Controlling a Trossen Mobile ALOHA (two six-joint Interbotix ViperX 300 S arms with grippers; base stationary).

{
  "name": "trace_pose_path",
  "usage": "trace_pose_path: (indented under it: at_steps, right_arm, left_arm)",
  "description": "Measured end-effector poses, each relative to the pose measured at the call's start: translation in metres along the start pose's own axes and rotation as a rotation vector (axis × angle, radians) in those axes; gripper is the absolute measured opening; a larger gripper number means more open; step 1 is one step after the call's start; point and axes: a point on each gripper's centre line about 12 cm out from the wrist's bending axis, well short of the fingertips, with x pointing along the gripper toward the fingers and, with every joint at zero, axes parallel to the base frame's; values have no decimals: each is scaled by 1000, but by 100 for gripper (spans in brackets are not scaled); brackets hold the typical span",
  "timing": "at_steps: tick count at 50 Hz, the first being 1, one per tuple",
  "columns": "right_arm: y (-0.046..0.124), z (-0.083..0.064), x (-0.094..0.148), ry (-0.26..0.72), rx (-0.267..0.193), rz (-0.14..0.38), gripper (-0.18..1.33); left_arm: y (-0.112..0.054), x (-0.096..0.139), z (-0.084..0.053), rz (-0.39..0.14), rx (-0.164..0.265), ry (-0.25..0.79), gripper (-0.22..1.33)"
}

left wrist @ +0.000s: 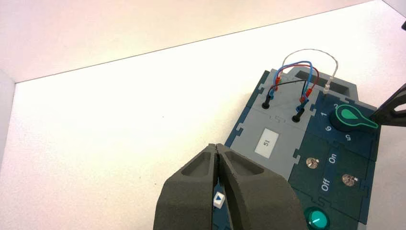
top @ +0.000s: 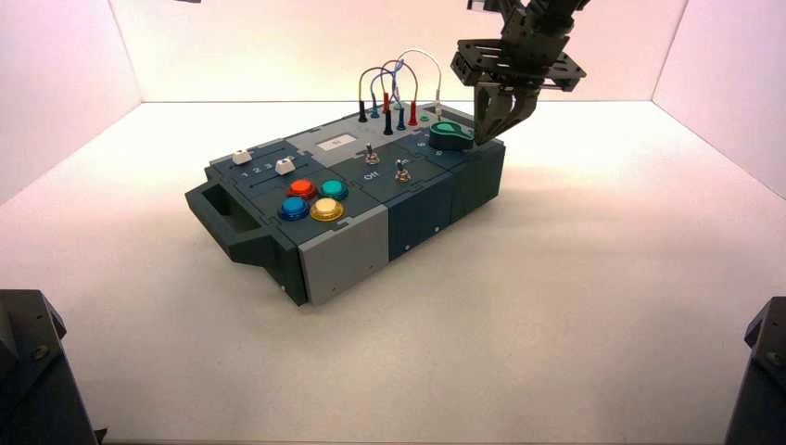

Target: Turn the knob to position 5.

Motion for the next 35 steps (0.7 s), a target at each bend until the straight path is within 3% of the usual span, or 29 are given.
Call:
trace_pose_path:
  at_steps: [18,35]
  right_arm:
    - [2,-2,2,19,15,13,-14]
    - [11,-2,2,24,-6,23,-14]
  left_arm:
    - [0,0,0,0,2,0,-16]
    - [0,0,0,0,0,-2,-16]
